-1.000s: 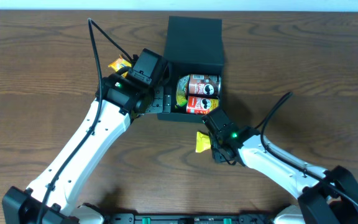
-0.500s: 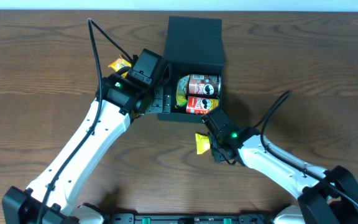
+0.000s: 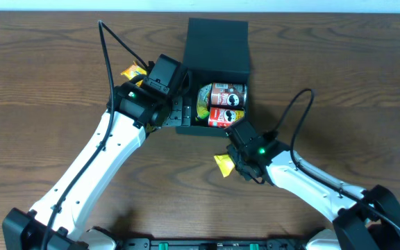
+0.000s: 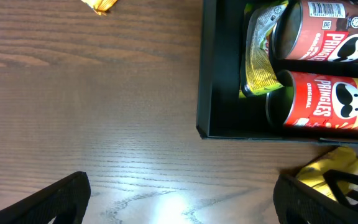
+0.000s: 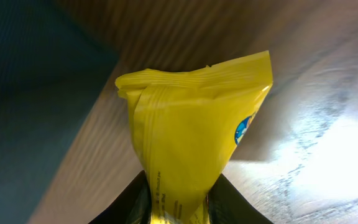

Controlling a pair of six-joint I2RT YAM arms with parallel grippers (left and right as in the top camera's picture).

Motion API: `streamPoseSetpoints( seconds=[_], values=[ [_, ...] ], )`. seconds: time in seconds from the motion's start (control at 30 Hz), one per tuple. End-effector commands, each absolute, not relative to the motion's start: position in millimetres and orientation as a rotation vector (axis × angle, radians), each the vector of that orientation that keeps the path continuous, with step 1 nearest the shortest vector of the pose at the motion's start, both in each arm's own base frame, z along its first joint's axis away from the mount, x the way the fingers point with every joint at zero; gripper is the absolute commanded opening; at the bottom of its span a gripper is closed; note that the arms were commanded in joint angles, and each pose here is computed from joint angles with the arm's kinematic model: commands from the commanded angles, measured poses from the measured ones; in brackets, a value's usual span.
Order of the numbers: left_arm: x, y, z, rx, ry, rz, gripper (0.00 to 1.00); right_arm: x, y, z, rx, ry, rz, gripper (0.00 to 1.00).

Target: Pack container

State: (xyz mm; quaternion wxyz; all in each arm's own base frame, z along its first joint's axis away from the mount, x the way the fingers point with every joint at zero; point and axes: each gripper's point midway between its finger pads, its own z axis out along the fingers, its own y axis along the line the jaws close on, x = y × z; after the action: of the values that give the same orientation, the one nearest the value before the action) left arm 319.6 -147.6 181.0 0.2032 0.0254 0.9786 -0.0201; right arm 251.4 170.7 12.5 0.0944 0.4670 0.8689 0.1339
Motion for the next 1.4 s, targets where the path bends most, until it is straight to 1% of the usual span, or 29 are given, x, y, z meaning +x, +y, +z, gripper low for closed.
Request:
streamPoseSetpoints(
  seconds=[0.0, 0.23, 0.33, 0.47, 0.6, 0.77, 0.9, 1.0, 1.03, 1.07, 1.1, 1.13, 1.17, 1.23, 1.27, 1.3, 1.33, 1.37],
  values=[
    [321, -144, 186, 0.092, 2.713, -0.032, 0.95, 241, 182, 9, 1.143, 2.732, 0.413, 0.29],
    [319, -144, 185, 0.094, 2.723, -0.028, 0.95, 224, 197, 10, 0.713, 2.934, 0.486, 0.29],
    [319, -144, 185, 0.094, 2.723, -0.028, 0.96, 220, 202, 11, 0.587, 2.972, 0.522, 0.27],
    [319, -144, 185, 0.093, 2.722, -0.028, 0.95, 219, 207, 14, 0.401, 2.985, 0.526, 0.28],
    [319, -144, 185, 0.093, 2.721, -0.029, 0.95, 222, 209, 18, 0.322, 2.971, 0.511, 0.28],
    [319, -144, 185, 0.093, 2.721, -0.029, 0.95, 231, 203, 30, 0.208, 2.959, 0.414, 0.28],
    [319, -144, 185, 0.093, 2.721, -0.029, 0.95, 246, 203, 56, 0.093, 2.932, 0.332, 0.27],
    [320, -144, 185, 0.093, 2.719, -0.03, 0.95, 255, 209, 75, 0.029, 2.905, 0.343, 0.28],
    [320, -144, 186, 0.092, 2.718, -0.031, 0.95, 257, 211, 80, -0.001, 2.897, 0.347, 0.29],
    [320, -144, 186, 0.092, 2.718, -0.031, 0.95, 258, 212, 84, -0.024, 2.894, 0.346, 0.35],
    [320, -144, 186, 0.092, 2.718, -0.032, 0.95, 258, 211, 87, -0.048, 2.896, 0.335, 0.44],
    [320, -144, 185, 0.092, 2.718, -0.031, 0.95, 257, 209, 89, -0.055, 2.904, 0.315, 0.48],
    [320, -144, 185, 0.092, 2.719, -0.031, 0.95, 253, 204, 87, -0.054, 2.92, 0.278, 0.49],
    [320, -144, 185, 0.092, 2.719, -0.031, 0.95, 244, 198, 84, -0.071, 2.948, 0.219, 0.6],
    [320, -144, 185, 0.092, 2.719, -0.031, 0.95, 237, 198, 84, -0.092, 2.967, 0.199, 0.72],
    [320, -144, 185, 0.092, 2.719, -0.031, 0.95, 231, 198, 84, -0.097, 2.981, 0.19, 0.79],
    [320, -144, 185, 0.093, 2.719, -0.031, 0.95, 223, 199, 83, -0.107, 2.999, 0.173, 0.85],
    [320, -144, 185, 0.093, 2.719, -0.031, 0.95, 217, 200, 84, -0.12, 3.005, 0.158, 0.87]
  ],
)
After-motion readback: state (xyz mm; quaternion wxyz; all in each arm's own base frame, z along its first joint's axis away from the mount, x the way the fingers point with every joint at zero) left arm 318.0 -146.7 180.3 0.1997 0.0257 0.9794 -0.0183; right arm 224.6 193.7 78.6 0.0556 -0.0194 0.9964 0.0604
